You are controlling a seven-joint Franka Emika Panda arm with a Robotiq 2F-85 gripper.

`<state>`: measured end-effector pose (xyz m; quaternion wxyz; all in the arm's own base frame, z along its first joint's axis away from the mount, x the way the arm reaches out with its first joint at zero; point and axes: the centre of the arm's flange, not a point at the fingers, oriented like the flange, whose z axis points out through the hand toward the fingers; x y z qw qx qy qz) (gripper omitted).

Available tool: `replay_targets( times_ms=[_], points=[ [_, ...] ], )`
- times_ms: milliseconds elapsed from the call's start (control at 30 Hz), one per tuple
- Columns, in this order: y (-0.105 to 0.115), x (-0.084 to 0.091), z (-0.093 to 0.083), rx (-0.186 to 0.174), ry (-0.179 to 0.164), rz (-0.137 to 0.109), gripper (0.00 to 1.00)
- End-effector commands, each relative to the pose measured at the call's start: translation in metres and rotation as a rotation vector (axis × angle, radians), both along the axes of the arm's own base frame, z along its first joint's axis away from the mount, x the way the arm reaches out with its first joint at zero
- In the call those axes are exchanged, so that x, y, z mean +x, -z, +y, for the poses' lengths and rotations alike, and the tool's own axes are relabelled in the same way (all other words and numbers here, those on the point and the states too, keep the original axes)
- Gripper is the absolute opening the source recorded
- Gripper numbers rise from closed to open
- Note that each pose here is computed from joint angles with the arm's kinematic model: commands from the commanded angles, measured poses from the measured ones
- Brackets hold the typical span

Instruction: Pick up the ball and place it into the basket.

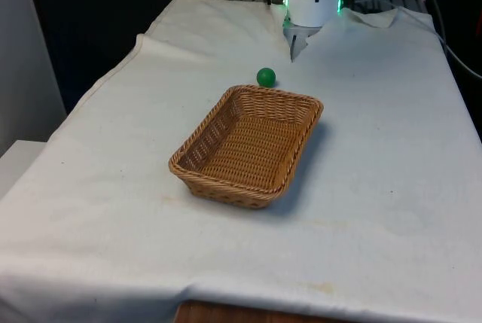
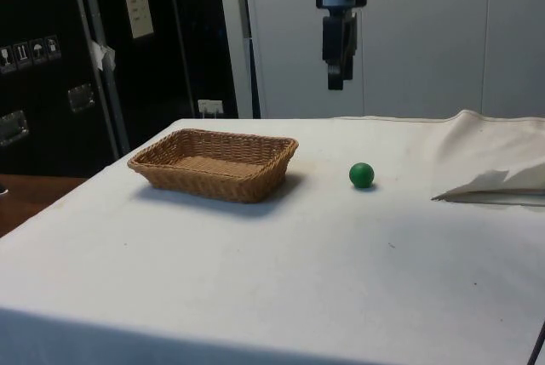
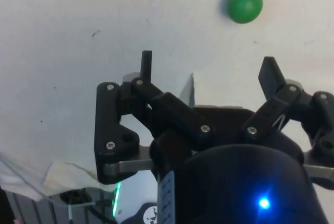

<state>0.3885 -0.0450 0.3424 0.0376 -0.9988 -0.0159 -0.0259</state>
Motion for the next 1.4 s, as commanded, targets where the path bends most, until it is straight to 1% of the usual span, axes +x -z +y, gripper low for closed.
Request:
replay_targets(
  times_ms=[0, 133, 167, 200, 467, 500, 533, 700, 733, 800, 833, 867, 1067, 1100, 1133, 1167, 1367],
  points=[
    [0.003, -0.002, -0.002, -0.005, 0.0, -0.013, 1.0],
    [0.016, -0.008, -0.006, -0.001, 0.003, -0.017, 1.0],
    [0.015, -0.008, -0.004, 0.004, 0.002, -0.008, 1.0],
    [0.021, -0.01, -0.008, 0.0, 0.004, -0.019, 1.0],
    [0.044, -0.018, -0.022, 0.004, 0.008, -0.031, 1.0],
    [0.043, -0.016, -0.02, 0.007, 0.009, -0.019, 1.0],
    [0.051, -0.021, -0.025, 0.005, 0.009, -0.034, 1.0],
    [0.065, -0.026, -0.03, 0.004, 0.011, -0.046, 1.0],
    [0.07, -0.028, -0.03, 0.002, 0.013, -0.051, 1.0],
    [0.075, -0.03, -0.032, -0.001, 0.015, -0.056, 1.0],
    [0.075, -0.029, -0.031, -0.005, 0.016, -0.045, 1.0],
    [0.078, -0.031, -0.032, -0.003, 0.016, -0.058, 1.0],
    [0.094, -0.036, -0.032, -0.021, 0.021, -0.075, 1.0],
    [0.096, -0.037, -0.032, -0.024, 0.023, -0.076, 1.0],
    [0.097, -0.035, -0.034, -0.037, 0.024, -0.065, 1.0],
    [0.098, -0.037, -0.032, -0.028, 0.021, -0.079, 1.0],
    [0.112, -0.04, -0.031, -0.053, 0.024, -0.089, 1.0]
  ],
)
